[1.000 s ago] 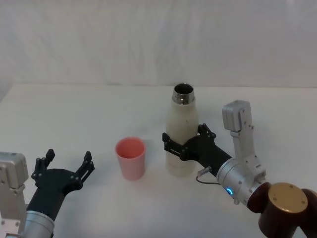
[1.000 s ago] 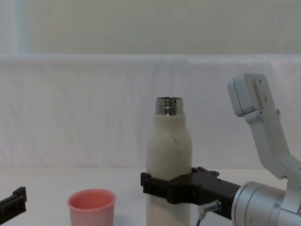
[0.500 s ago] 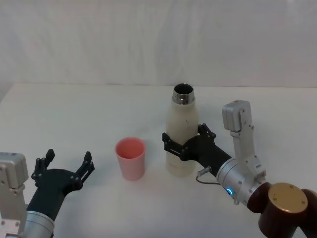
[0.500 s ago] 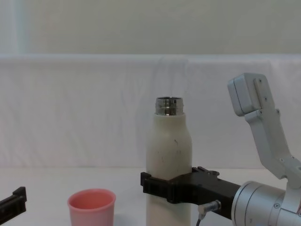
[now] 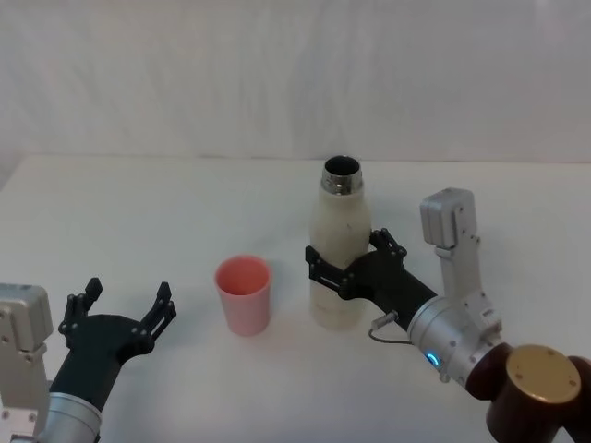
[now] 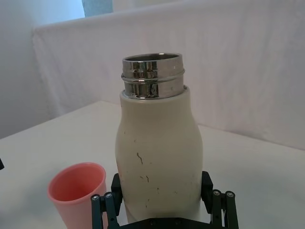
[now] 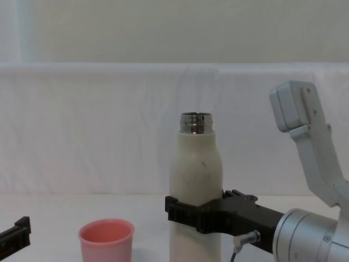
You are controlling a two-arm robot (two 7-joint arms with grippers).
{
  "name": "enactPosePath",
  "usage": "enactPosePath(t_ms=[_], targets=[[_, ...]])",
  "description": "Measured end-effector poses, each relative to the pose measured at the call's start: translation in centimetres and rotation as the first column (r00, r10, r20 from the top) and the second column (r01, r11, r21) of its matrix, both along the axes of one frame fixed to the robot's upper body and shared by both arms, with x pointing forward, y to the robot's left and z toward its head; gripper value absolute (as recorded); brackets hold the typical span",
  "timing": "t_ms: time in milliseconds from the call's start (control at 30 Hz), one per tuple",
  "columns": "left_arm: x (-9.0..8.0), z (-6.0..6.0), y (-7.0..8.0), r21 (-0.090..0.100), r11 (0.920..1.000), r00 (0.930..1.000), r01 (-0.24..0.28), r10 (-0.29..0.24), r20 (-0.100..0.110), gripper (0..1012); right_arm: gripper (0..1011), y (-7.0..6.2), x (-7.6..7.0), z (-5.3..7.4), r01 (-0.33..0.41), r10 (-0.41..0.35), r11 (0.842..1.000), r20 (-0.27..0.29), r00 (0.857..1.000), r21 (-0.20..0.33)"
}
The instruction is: Grasp the thermos with one hand and pour water into the cup lid.
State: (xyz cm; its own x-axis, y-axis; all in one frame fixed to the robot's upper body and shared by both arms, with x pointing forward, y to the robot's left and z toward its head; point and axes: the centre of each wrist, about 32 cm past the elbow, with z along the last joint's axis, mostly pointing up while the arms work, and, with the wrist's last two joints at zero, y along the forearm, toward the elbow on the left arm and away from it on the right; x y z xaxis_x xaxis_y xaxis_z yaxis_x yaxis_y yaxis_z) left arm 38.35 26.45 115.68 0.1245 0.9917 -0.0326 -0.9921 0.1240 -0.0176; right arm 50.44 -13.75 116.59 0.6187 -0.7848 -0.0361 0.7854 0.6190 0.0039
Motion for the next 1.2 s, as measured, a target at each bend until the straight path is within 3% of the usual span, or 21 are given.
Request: enactPosePath(t_ms=[300, 800, 1000, 1033, 1200], targets=[[0.0, 0.0, 0.0, 0.0, 1.0, 1.0, 0.0, 0.0, 0.0, 1001, 1001, -0.8, -1.1, 0.2, 0.003, -0.003, 1.0, 0.012, 1.0, 0.004], [0.0, 0.0, 0.0, 0.0, 1.0, 1.0, 0.0, 0.0, 0.0, 1001, 1002, -3.1, -4.6, -0.3, 0.024, -0.025, 0.999, 0.024, 0.999, 0.031], [0.0, 0.0, 0.0, 0.0, 1.0, 1.0, 0.0, 0.0, 0.0, 1001, 1001, -4.5, -6.2, -1.2, 0.065, -0.067, 0.997, 0.03, 0.997, 0.046], [0.0, 0.0, 0.0, 0.0, 1.0, 1.0, 0.0, 0.0, 0.0, 1001, 1001, -5.4, -6.7, -1.9, 0.1, -0.102, 0.993, 0.032, 0.994, 0.056], [0.0, 0.0, 0.0, 0.0, 1.0, 1.0, 0.0, 0.0, 0.0, 1001, 1001, -6.4, -7.2, -3.2, 0.137, -0.139, 0.988, 0.021, 0.99, 0.065]])
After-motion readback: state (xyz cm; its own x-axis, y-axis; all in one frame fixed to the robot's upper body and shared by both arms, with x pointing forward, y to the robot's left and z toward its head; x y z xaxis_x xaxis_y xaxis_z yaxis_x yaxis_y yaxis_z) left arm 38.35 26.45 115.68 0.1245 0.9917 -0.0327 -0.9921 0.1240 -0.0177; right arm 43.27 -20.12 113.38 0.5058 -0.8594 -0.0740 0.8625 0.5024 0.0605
